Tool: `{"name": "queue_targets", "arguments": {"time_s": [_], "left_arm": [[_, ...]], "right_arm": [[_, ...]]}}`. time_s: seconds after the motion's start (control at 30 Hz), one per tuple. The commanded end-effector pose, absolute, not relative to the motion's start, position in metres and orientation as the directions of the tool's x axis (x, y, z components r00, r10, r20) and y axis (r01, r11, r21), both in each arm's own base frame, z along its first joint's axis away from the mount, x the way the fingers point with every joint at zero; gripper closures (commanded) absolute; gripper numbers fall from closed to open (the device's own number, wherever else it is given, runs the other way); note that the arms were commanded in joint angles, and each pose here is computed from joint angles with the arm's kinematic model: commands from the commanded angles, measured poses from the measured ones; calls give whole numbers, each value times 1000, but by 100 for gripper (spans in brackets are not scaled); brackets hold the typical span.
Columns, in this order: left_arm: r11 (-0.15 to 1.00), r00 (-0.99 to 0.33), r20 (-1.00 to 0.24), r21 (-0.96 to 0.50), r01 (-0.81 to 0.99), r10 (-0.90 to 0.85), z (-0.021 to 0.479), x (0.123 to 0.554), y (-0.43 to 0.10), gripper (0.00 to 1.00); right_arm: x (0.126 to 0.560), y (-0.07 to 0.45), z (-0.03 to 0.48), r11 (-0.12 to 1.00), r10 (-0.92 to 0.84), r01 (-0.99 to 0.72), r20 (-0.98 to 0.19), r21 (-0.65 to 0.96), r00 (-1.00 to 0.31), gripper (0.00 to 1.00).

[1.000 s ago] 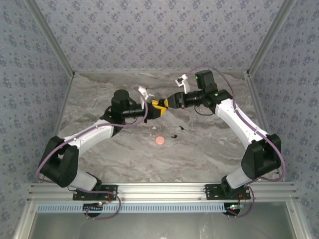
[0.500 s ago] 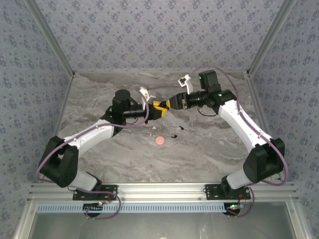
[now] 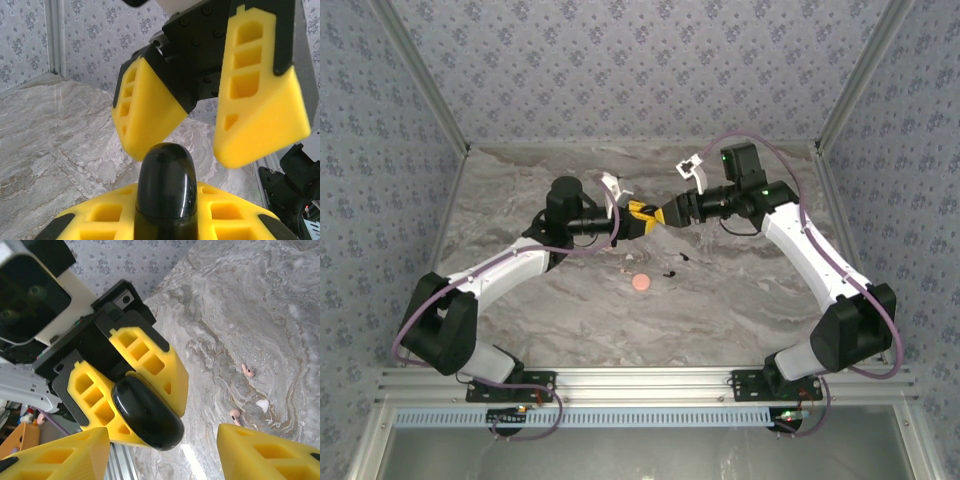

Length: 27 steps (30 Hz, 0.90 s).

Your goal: Insert wireless bluetooth earbuds into charging case

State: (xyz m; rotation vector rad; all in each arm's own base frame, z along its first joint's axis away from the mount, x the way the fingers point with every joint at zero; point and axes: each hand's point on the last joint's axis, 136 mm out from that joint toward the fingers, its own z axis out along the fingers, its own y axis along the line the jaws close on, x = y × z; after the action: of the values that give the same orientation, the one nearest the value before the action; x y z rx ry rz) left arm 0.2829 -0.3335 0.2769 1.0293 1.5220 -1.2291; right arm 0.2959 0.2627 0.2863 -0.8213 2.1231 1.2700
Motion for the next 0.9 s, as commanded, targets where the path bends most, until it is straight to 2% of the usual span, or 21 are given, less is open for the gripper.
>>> {"name": "queue_targets", "arguments": {"time_s": [0.0,0.17,0.3,0.43,0.57,0.63,0.73,0.87], "left_arm": [[97,-206,-977,-200,975,49,296,275,-340,84],[80,-215,-975,-210,974,53,295,273,-341,83],[71,-221,-974,-217,974,55,295,272,-341,83],[70,-226,-972,-222,973,61,294,272,-341,83],[70,-229,-971,-224,972,63,294,271,-341,83],[75,-231,-971,-226,971,63,294,272,-341,82],[87,-241,-968,-235,968,70,292,274,-342,79],[100,-254,-964,-245,964,81,290,277,-341,75]], "right_arm": [[285,268,296,317,-263,-766,-725,559,-637,40],[285,273,296,303,-273,-773,-727,557,-630,47],[284,277,299,282,-281,-787,-738,548,-614,57],[284,279,300,279,-283,-792,-742,543,-608,64],[284,280,302,274,-285,-799,-749,535,-599,65],[282,279,299,281,-294,-788,-733,547,-614,69],[286,276,299,315,-290,-786,-735,532,-613,75],[286,272,300,339,-289,-787,-739,515,-608,76]]}}
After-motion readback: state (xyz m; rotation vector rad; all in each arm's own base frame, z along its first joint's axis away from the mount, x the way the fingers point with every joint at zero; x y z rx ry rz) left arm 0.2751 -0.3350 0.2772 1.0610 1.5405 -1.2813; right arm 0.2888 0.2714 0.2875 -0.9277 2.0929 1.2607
